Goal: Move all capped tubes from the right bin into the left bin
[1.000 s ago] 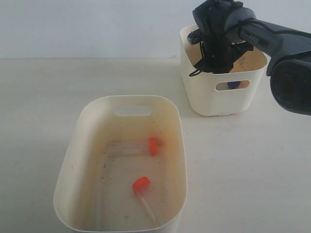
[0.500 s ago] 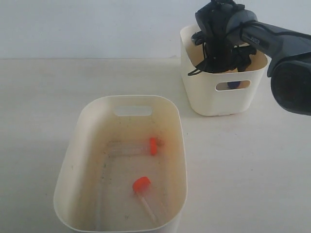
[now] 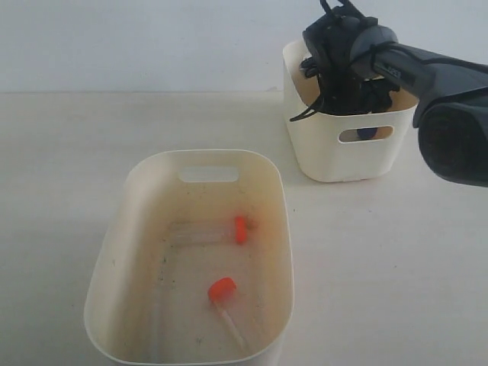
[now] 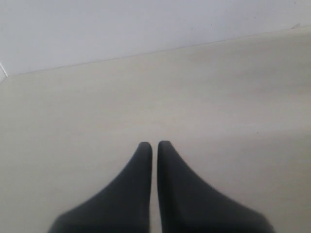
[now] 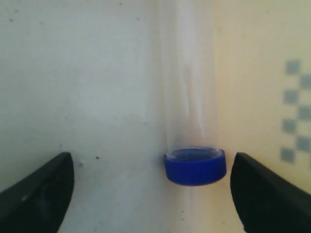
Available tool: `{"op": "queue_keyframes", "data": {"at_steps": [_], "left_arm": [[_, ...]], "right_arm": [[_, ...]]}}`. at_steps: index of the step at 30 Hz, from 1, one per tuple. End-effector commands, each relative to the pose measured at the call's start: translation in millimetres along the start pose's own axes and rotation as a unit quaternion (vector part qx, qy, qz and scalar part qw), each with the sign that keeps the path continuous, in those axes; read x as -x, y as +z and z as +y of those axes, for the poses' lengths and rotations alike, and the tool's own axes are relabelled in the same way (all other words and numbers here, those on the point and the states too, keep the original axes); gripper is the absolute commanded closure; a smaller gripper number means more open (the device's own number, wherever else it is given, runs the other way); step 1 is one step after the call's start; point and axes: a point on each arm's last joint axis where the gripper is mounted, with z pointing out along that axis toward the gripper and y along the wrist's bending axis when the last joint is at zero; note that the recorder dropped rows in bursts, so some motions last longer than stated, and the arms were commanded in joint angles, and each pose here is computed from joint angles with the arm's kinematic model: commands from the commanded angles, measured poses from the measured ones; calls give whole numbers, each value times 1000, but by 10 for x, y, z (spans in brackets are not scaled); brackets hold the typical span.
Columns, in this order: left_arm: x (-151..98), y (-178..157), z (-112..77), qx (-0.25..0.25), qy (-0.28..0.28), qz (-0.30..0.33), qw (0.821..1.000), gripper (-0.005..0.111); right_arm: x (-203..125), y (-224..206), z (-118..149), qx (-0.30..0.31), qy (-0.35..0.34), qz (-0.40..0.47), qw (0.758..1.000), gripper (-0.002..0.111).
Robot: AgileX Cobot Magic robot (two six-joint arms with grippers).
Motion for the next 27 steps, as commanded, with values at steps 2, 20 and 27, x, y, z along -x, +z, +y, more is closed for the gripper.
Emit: {"op": "queue_keyframes", "data": {"at_steps": [2, 20, 27], "left_arm": [[15, -3, 1, 0, -4, -4, 1000, 102], [15, -3, 1, 0, -4, -4, 1000, 102], [15, -3, 1, 0, -4, -4, 1000, 102]], "right_arm": [[-73, 232, 34, -9, 18, 24, 999, 40], [-69, 235, 14, -17, 31, 22, 999, 23], [-94, 283, 64, -2, 64, 32, 997, 23]]}}
